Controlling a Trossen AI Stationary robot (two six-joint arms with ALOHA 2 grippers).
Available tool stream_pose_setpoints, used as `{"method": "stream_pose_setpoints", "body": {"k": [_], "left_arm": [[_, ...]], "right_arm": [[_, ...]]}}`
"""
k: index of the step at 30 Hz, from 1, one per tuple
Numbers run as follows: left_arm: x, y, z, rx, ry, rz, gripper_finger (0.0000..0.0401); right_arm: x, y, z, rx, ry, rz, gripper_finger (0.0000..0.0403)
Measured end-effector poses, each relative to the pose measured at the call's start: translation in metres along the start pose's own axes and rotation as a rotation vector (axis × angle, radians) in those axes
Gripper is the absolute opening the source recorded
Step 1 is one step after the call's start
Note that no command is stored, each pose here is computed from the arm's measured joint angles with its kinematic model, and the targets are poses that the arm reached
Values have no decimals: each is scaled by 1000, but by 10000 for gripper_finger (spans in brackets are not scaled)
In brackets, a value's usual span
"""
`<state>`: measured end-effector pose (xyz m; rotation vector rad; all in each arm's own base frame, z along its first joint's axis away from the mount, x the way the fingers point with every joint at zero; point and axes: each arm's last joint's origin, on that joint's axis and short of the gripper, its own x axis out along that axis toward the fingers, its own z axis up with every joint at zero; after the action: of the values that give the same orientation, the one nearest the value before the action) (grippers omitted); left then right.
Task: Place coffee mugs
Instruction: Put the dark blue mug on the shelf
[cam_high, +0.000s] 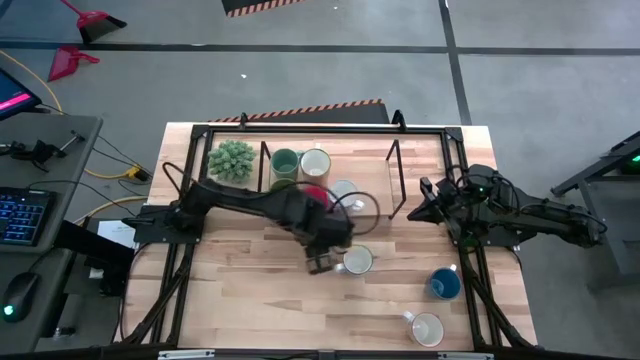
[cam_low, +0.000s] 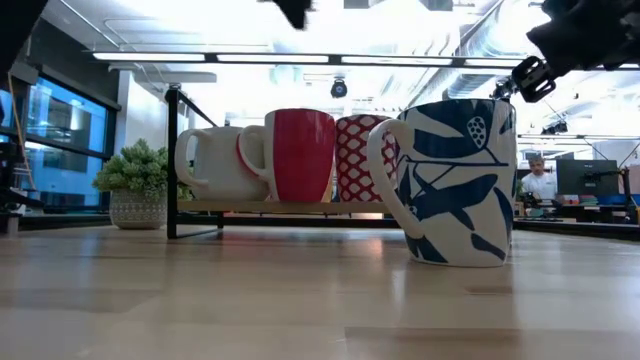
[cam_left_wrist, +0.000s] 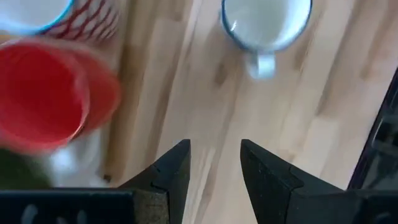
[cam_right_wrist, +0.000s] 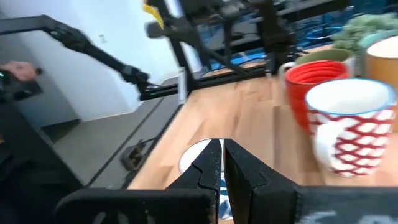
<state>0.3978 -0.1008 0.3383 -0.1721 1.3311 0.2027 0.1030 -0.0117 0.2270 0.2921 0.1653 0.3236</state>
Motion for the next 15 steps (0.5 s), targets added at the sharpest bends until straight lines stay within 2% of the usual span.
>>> {"method": "stream_pose_setpoints", "body": {"k": [2,6,9,11,15], "left_arm": [[-16,-5,-11,59,-29,4,129],[-55,-22,-39,304,-124,-18,129],[-84,-27,-64,432,-195,-35,129],[-102,-21,-82,467,-224,-47,129],[-121,0,-122,448,-227,-80,129]], "right_arm": [[0,-1,0,0,-10,-42,7],[0,-1,1,-11,-17,-53,7],[1,-1,3,19,-36,-48,7],[1,-1,5,67,-54,-43,7],[2,-1,13,144,-125,-39,7]]}}
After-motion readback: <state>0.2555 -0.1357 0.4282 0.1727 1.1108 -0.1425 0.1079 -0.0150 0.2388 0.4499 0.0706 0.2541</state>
